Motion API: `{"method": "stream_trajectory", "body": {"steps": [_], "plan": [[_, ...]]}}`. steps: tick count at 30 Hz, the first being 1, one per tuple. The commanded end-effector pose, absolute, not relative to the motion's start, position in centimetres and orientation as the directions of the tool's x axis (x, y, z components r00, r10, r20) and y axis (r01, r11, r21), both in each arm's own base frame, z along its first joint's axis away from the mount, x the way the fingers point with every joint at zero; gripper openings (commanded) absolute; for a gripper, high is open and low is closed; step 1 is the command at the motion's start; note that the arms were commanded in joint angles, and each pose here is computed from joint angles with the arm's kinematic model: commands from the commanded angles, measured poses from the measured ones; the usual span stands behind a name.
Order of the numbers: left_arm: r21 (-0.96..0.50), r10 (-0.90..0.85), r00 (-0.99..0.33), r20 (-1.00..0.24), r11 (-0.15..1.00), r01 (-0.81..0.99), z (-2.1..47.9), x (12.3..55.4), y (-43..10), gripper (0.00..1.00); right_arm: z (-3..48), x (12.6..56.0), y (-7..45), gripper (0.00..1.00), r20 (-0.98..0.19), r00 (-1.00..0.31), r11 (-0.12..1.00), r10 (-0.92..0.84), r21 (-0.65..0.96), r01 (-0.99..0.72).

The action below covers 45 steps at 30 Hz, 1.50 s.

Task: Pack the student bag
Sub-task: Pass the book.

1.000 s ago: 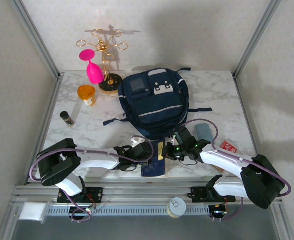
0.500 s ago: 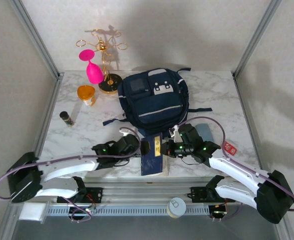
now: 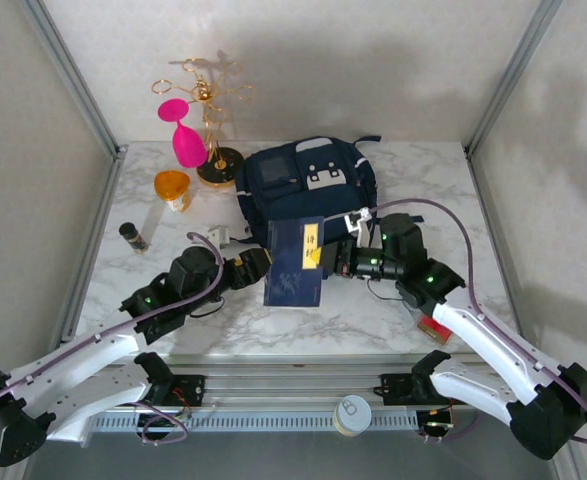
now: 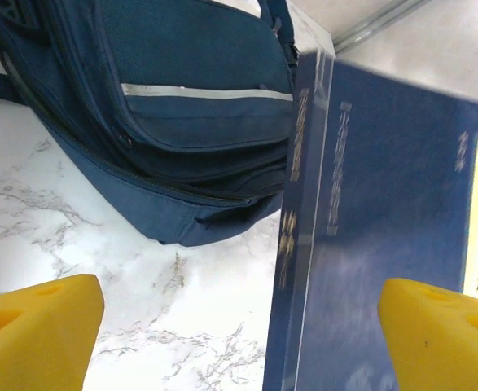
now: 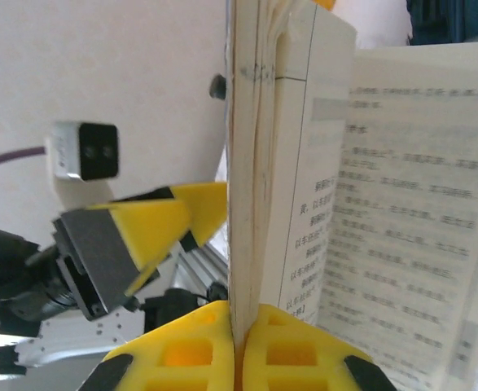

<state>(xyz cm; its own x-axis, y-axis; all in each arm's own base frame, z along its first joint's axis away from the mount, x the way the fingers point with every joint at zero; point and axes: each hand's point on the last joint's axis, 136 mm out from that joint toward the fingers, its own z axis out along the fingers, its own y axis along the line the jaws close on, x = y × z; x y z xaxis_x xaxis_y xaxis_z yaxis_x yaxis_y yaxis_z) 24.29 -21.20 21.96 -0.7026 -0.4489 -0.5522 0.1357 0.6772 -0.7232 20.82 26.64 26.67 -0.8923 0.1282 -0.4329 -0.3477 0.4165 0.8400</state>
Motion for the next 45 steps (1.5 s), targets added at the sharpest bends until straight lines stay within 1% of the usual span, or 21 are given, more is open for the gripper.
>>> {"method": "stream_trajectory", "body": {"steps": [1, 3, 5, 7, 9, 14, 18, 20, 23, 27, 30, 31, 32, 35, 36, 37, 38, 40, 42, 45], "plan": [[-0.768, -0.411, -0.730, -0.546, 0.594, 0.240, 23.2, 24.0, -22.9, 0.88, 30.6, 21.2, 27.2, 0.00, -0.515, -0.851, 0.320, 0.109, 0.828, -0.460], [-0.790, -0.409, -0.734, -0.542, 0.545, 0.280, 24.0, 24.1, -23.8, 0.88, 31.2, 21.8, 27.1, 0.00, -0.528, -0.842, 0.304, 0.112, 0.825, -0.477], [-0.797, -0.402, -0.735, -0.546, 0.519, 0.308, 24.4, 24.2, -24.4, 0.88, 31.8, 22.1, 27.0, 0.00, -0.538, -0.835, 0.284, 0.115, 0.823, -0.491], [-0.799, -0.400, -0.737, -0.546, 0.513, 0.313, 24.4, 24.4, -24.6, 0.87, 32.3, 22.3, 26.9, 0.00, -0.545, -0.830, 0.264, 0.124, 0.824, -0.501], [-0.803, -0.397, -0.743, -0.539, 0.507, 0.312, 24.3, 24.5, -24.8, 0.84, 32.5, 22.5, 26.8, 0.00, -0.543, -0.830, 0.251, 0.126, 0.827, -0.503], [-0.833, -0.403, -0.746, -0.531, 0.410, 0.372, 26.0, 24.2, -26.0, 0.69, 31.1, 23.1, 27.1, 0.00, -0.525, -0.844, 0.251, 0.109, 0.836, -0.488], [-0.835, -0.408, -0.743, -0.531, 0.400, 0.377, 26.4, 24.2, -26.1, 0.59, 30.3, 23.5, 27.1, 0.00, -0.518, -0.849, 0.261, 0.103, 0.838, -0.480], [-0.838, -0.410, -0.744, -0.528, 0.394, 0.378, 26.4, 24.3, -26.2, 0.50, 29.7, 23.8, 27.0, 0.00, -0.518, -0.849, 0.278, 0.106, 0.835, -0.475], [-0.841, -0.413, -0.746, -0.523, 0.393, 0.372, 26.4, 24.4, -26.3, 0.39, 29.1, 24.2, 26.9, 0.00, -0.505, -0.857, 0.286, 0.105, 0.841, -0.460], [-0.840, -0.411, -0.747, -0.522, 0.399, 0.367, 26.3, 24.7, -26.5, 0.28, 28.8, 24.2, 26.9, 0.00, -0.507, -0.856, 0.289, 0.102, 0.838, -0.462], [-0.842, -0.411, -0.749, -0.520, 0.395, 0.367, 26.4, 24.9, -26.7, 0.15, 28.3, 24.3, 26.8, 0.00, -0.503, -0.859, 0.298, 0.101, 0.839, -0.456], [-0.843, -0.414, -0.747, -0.520, 0.389, 0.371, 26.7, 25.0, -26.8, 0.11, 28.1, 24.4, 26.8, 0.03, -0.503, -0.859, 0.305, 0.098, 0.836, -0.455], [-0.844, -0.417, -0.745, -0.520, 0.387, 0.373, 26.8, 25.0, -26.8, 0.09, 27.7, 24.5, 26.6, 0.08, -0.504, -0.859, 0.322, 0.096, 0.832, -0.452], [-0.844, -0.438, -0.728, -0.528, 0.369, 0.391, 28.1, 25.4, -26.9, 0.01, 26.4, 25.0, 25.8, 0.26, -0.492, -0.864, 0.381, 0.108, 0.823, -0.422], [-0.845, -0.441, -0.726, -0.527, 0.365, 0.391, 28.4, 25.6, -27.0, 0.00, 25.9, 25.2, 25.4, 0.37, -0.481, -0.869, 0.397, 0.118, 0.825, -0.402], [-0.846, -0.444, -0.725, -0.527, 0.359, 0.394, 28.8, 25.7, -27.0, 0.00, 25.3, 25.5, 24.9, 0.53, -0.466, -0.875, 0.417, 0.133, 0.827, -0.377], [-0.847, -0.447, -0.723, -0.526, 0.354, 0.398, 29.1, 25.7, -27.1, 0.00, 24.8, 25.7, 24.4, 0.65, -0.454, -0.879, 0.442, 0.145, 0.825, -0.353], [-0.850, -0.459, -0.717, -0.525, 0.331, 0.410, 30.0, 25.8, -27.2, 0.00, 23.5, 25.9, 23.4, 0.87, -0.438, -0.885, 0.492, 0.160, 0.812, -0.313], [-0.853, -0.464, -0.716, -0.522, 0.297, 0.429, 30.9, 25.7, -27.5, 0.00, 22.7, 25.7, 23.1, 0.98, -0.424, -0.891, 0.491, 0.162, 0.818, -0.300], [-0.862, -0.476, -0.720, -0.506, 0.242, 0.445, 32.2, 25.6, -27.9, 0.00, 23.1, 24.6, 24.3, 0.99, -0.389, -0.913, 0.382, 0.123, 0.868, -0.319]]}}
